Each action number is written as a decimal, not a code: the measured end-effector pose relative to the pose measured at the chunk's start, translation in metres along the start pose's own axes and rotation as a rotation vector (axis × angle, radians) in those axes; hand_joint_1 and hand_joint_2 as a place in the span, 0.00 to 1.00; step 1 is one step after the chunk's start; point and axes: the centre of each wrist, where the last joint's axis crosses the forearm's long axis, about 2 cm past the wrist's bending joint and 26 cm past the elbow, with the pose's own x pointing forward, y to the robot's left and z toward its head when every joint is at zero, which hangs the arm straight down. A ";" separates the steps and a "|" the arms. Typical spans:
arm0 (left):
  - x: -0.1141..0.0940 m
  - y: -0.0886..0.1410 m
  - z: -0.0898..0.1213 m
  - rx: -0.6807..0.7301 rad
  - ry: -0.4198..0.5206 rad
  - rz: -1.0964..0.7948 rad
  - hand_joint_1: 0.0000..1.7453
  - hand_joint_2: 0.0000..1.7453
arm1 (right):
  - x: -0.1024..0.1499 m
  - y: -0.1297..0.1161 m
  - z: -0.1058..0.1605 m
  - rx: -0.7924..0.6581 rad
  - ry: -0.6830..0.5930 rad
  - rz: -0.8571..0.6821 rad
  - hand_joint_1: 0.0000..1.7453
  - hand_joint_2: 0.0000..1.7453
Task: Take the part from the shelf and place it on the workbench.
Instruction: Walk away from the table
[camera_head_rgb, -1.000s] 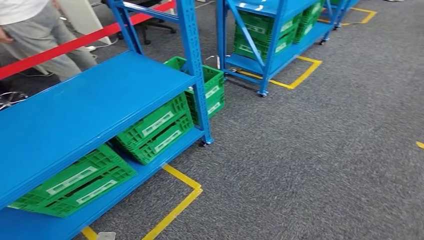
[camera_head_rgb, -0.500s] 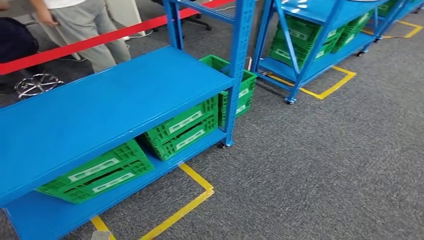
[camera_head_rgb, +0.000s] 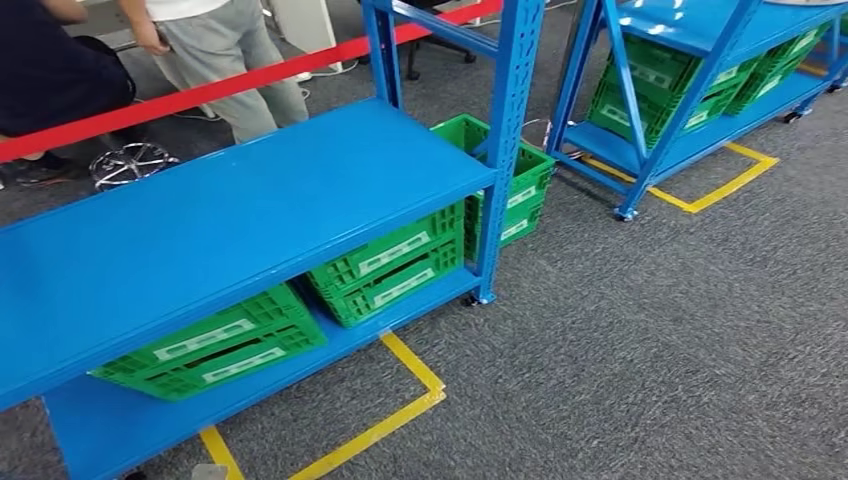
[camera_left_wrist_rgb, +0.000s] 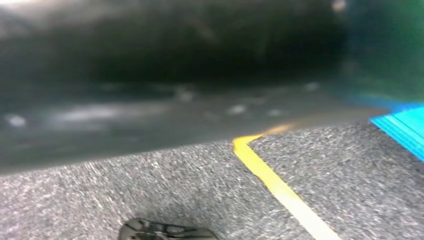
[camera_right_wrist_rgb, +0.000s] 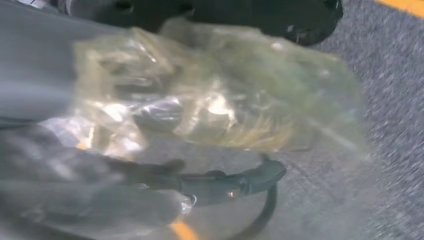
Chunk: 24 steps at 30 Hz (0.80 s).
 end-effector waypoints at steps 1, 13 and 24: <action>0.001 0.000 0.000 -0.001 -0.001 0.001 0.00 0.00 | 0.000 0.000 0.000 0.000 0.001 0.000 0.00 0.00; -0.002 0.001 0.001 0.003 0.005 0.000 0.00 0.00 | 0.002 0.001 -0.001 0.003 -0.006 -0.001 0.00 0.00; 0.000 -0.002 0.001 0.004 0.000 0.019 0.00 0.00 | -0.001 0.000 0.000 0.004 -0.002 -0.001 0.00 0.00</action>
